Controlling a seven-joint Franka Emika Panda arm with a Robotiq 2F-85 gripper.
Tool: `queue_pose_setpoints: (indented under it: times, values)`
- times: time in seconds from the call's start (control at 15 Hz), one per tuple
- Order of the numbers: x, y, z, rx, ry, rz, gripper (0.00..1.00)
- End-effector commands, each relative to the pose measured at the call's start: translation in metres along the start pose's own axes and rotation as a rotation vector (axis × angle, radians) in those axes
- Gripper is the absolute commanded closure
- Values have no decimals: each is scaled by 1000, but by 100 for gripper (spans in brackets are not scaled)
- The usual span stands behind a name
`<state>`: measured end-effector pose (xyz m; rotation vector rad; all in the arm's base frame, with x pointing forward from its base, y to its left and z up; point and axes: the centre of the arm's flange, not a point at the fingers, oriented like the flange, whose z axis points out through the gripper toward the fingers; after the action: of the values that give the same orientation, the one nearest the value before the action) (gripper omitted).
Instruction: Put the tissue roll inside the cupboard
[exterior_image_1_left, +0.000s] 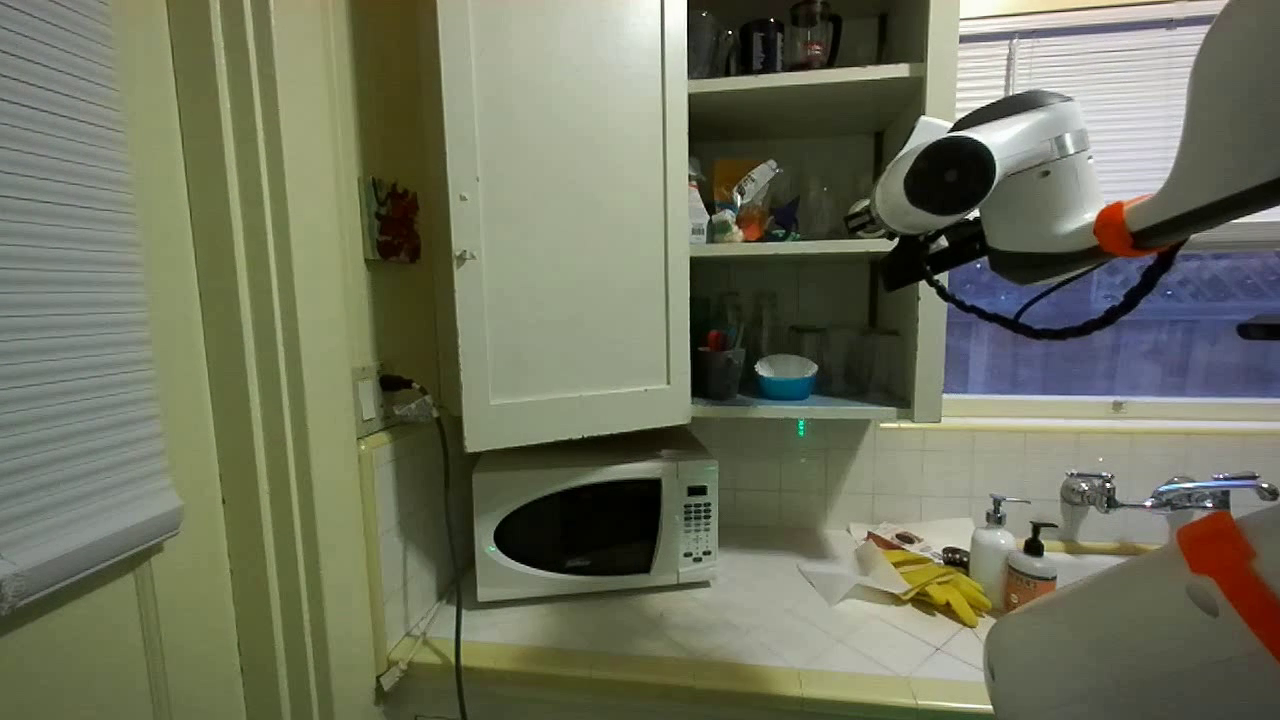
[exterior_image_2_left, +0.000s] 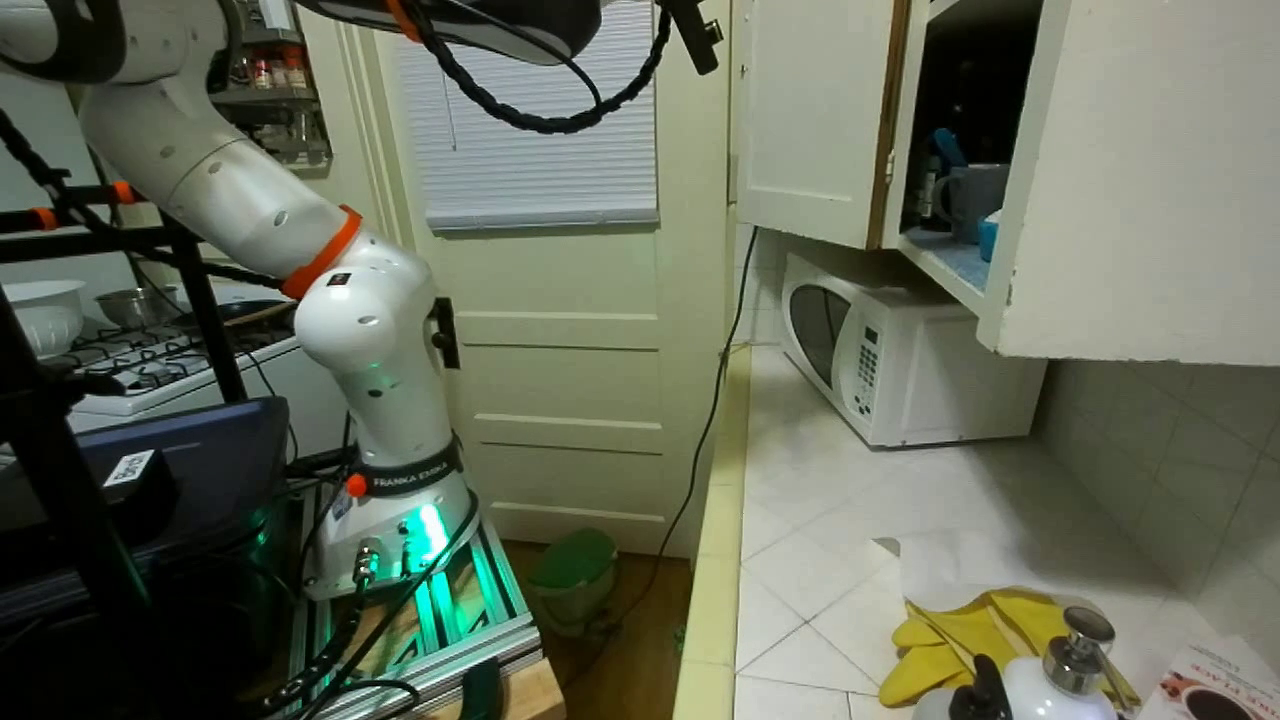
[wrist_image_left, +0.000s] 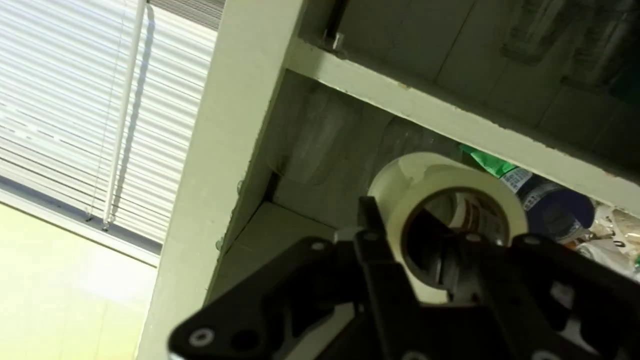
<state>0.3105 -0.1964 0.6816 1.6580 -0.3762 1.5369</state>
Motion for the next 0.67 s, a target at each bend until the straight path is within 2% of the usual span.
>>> queue_pose_setpoints:
  times: [0.0, 0.13, 0.4, 0.47, 0.6]
  values:
    - [4, 20, 36, 22, -32, 109, 96]
    - [10, 22, 45, 45, -43, 138, 96]
    - [46, 17, 60, 117, -12, 191, 96]
    - [54, 17, 61, 120, -2, 210, 96]
    - [63, 24, 58, 64, 4, 217, 96]
